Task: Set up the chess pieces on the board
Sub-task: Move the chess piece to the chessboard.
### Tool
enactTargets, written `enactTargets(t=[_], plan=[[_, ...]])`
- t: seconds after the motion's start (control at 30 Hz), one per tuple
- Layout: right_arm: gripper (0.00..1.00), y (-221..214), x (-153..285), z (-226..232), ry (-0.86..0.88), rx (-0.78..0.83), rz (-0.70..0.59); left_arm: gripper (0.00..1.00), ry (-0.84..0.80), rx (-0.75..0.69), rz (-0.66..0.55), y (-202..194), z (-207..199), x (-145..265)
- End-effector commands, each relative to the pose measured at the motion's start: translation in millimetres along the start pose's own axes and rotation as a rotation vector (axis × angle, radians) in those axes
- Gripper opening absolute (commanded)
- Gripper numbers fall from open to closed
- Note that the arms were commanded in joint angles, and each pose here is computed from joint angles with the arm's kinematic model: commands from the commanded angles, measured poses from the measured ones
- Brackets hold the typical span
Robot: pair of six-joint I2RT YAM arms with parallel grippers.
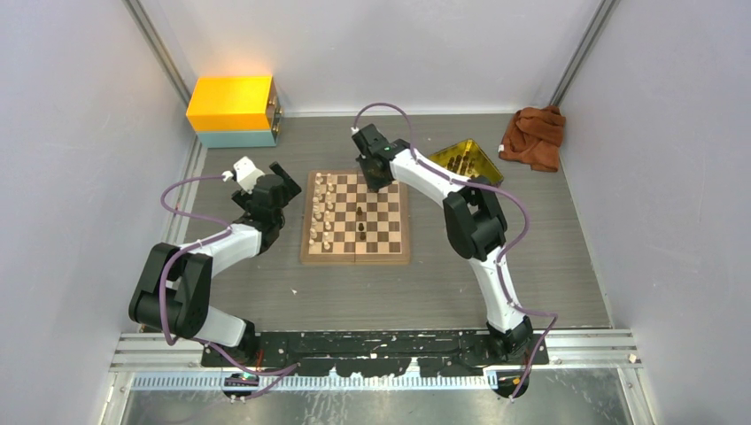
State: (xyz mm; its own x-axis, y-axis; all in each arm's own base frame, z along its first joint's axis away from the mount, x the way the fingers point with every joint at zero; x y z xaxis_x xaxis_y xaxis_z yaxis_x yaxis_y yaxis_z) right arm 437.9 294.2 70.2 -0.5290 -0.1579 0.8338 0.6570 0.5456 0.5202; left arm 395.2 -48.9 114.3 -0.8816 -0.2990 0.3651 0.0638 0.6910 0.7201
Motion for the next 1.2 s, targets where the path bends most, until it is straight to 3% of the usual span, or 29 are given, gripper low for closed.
enactTargets(t=[0.0,0.4,0.67,1.17], plan=[[0.03,28,29,-21,-0.036,-0.042,-0.104,0.98,-0.035,0.023,-0.048,12,-16,-2],[0.03,21,23,-33,-0.033,-0.073,-0.087,0.98,-0.035,0.014,-0.045,9,-18,-4],[0.13,19,23,-30,-0.011,-0.080,-0.085,0.98,-0.037,0.012,-0.049,9,-20,-3],[0.11,16,29,-26,0.011,-0.089,-0.083,0.98,-0.047,0.007,-0.049,7,-24,2]])
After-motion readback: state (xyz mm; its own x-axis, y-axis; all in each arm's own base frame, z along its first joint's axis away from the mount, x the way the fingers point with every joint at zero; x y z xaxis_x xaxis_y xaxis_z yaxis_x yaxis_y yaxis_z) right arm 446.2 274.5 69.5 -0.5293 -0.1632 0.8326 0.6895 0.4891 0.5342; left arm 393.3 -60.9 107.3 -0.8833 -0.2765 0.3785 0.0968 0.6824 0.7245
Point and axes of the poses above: each gripper's point midway between its finger pads, its own x axis back along the fingers, its own z axis along the line the jaws close on, y = z × x, the point moved 1 cm from there along x, back along the fingers, and after that the axes turned 15 degrees about x, right-handed, at the moved point
